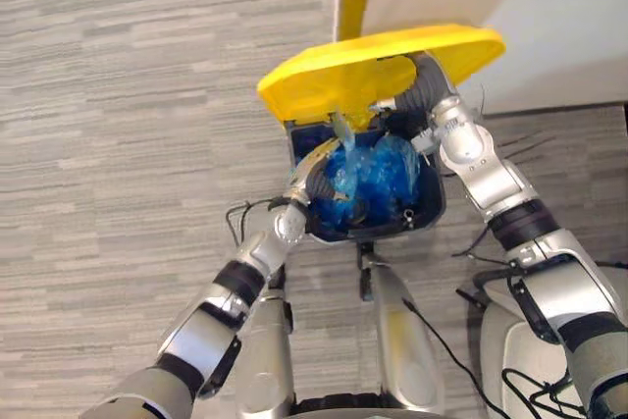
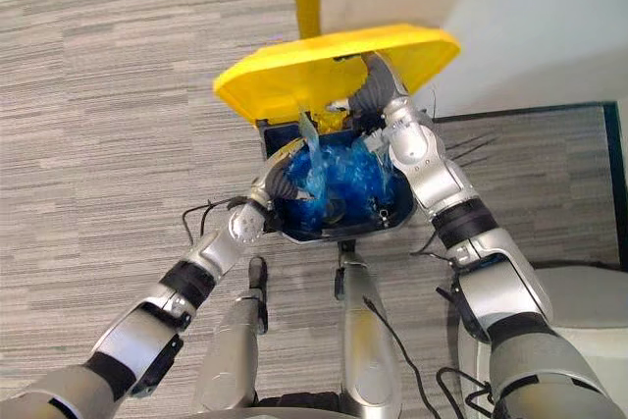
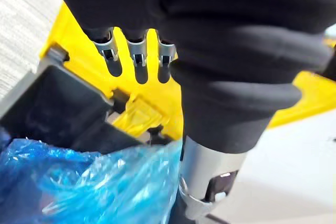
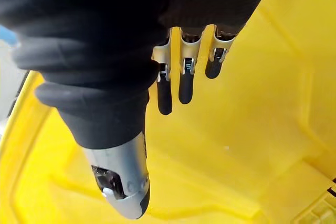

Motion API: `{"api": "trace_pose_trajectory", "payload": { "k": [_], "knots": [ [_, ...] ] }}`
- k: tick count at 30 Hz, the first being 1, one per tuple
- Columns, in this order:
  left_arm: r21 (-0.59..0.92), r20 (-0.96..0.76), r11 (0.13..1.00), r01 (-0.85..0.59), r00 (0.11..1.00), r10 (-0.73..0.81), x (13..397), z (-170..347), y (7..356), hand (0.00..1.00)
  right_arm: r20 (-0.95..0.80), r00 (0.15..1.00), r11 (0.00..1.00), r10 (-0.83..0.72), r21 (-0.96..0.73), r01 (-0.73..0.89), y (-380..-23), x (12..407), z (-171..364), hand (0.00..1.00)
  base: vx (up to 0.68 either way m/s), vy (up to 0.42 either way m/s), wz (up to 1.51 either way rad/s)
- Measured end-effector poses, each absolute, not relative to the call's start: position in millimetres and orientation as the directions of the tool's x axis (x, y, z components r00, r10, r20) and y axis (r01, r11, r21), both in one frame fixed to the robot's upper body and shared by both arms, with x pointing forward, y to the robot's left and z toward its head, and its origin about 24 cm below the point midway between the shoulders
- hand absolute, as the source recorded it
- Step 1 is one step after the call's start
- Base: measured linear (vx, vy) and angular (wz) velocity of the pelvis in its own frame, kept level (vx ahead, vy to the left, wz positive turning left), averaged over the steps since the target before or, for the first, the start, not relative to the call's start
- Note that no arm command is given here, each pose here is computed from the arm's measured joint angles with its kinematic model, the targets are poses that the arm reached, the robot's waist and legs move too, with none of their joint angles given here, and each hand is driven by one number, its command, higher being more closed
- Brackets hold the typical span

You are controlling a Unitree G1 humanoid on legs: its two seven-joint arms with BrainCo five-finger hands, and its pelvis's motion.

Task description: Gather rubbish on tea table into small bin, then transfer packed bag to large trash can.

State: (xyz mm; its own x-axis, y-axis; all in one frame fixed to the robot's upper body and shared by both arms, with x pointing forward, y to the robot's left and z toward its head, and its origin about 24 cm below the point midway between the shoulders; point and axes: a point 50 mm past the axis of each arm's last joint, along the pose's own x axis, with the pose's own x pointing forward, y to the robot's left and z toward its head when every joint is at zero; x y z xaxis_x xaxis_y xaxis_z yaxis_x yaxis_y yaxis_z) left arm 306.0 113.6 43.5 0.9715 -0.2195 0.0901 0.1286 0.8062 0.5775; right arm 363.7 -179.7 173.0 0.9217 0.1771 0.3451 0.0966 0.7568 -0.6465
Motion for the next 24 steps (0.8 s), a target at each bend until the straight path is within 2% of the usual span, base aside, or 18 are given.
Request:
{"api": "trace_pose_trajectory", "payload": {
  "k": [6, 11, 17, 20, 24],
  "knots": [
    [0.43, -0.12, 0.899, 0.083, 0.992, -0.035, 247, -12, 178, 0.0, 0.124, 0.987, 0.765, 0.1, -0.644, 0.004, -209, 333, 96, 0.0, 0.04, 0.027, 0.34],
    [0.257, -0.297, 0.963, -0.078, 0.942, 0.156, 203, -46, 228, 0.0, 0.023, 0.997, 0.806, 0.075, -0.59, -0.047, -212, 313, 62, 0.0, -0.03, 0.045, 0.09],
    [0.186, -0.496, 0.974, -0.129, 0.844, 0.206, 145, -80, 246, 0.0, -0.1, 0.992, 0.83, 0.074, -0.546, -0.117, -203, 291, 25, 0.0, -0.15, 0.144, -0.46],
    [0.148, -0.528, 0.974, -0.169, 0.82, 0.222, 132, -86, 247, 0.0, -0.209, 0.977, 0.848, 0.043, -0.509, -0.147, -212, 261, -5, 0.0, -0.24, 0.113, -0.63],
    [0.143, -0.505, 0.971, -0.194, 0.829, 0.24, 132, -80, 250, 0.0, -0.436, 0.897, 0.896, -0.066, -0.422, -0.139, -233, 187, -58, 0.0, -0.1, -0.012, -0.11]
  ]
}}
